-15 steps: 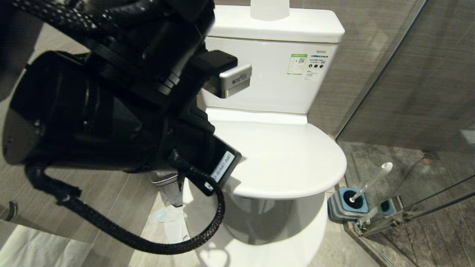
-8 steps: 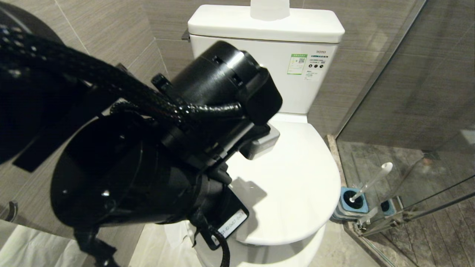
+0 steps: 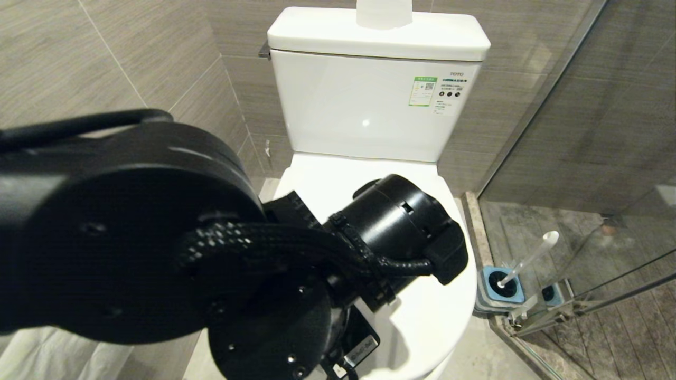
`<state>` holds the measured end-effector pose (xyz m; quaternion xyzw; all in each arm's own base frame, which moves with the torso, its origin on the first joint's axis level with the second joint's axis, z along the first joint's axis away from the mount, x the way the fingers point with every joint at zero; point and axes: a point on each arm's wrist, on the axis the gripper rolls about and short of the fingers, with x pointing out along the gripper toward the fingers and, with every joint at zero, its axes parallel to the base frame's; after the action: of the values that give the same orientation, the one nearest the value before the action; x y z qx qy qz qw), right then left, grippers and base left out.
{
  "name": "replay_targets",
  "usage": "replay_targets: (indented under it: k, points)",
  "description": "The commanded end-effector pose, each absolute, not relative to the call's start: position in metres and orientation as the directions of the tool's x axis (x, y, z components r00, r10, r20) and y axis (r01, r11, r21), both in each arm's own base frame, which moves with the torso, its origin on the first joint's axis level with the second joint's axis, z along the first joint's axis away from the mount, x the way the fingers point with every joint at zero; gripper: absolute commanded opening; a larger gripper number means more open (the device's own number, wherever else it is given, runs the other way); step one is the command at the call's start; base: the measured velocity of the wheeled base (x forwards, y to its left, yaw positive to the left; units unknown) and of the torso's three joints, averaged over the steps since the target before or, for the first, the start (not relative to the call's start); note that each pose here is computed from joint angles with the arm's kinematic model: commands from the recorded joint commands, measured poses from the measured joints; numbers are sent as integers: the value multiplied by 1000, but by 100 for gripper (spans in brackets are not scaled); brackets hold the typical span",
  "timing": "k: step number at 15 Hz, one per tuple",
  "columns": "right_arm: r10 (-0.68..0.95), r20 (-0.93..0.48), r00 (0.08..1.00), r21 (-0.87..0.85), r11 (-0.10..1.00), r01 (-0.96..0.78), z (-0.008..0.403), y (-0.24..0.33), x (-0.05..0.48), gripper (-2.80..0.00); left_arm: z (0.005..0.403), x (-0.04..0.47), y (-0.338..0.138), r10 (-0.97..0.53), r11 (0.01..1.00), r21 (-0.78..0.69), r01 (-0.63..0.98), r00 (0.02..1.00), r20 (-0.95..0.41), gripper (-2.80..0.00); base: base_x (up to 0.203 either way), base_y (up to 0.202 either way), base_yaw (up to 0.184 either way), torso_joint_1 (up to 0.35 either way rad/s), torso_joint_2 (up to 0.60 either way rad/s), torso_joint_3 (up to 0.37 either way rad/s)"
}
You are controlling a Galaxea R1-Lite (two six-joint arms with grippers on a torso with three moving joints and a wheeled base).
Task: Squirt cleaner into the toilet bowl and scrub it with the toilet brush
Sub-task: Close the toilet lid
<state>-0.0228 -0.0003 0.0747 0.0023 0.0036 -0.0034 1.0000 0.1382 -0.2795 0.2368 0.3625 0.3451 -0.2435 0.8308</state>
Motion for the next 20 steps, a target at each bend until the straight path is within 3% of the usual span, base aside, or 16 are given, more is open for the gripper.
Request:
replay_targets:
  k: [1, 13, 20]
  points:
    - [-6, -9, 1000, 5, 1000, 6, 74, 0, -23, -280, 207, 143, -298, -103, 620, 474, 625, 664, -740, -280, 0, 0, 0, 0, 0, 0]
    - [-6, -9, 1000, 5, 1000, 6, 74, 0, -23, -280, 145, 119, -321, -4, 672, 467, 575, 633, -774, -280, 0, 0, 0, 0, 0, 0]
    - [-6, -8, 1000, 5, 1000, 6, 75, 0, -23, -280, 107, 107, -337, -1, 712, 466, 526, 663, -748, -280, 0, 0, 0, 0, 0, 0]
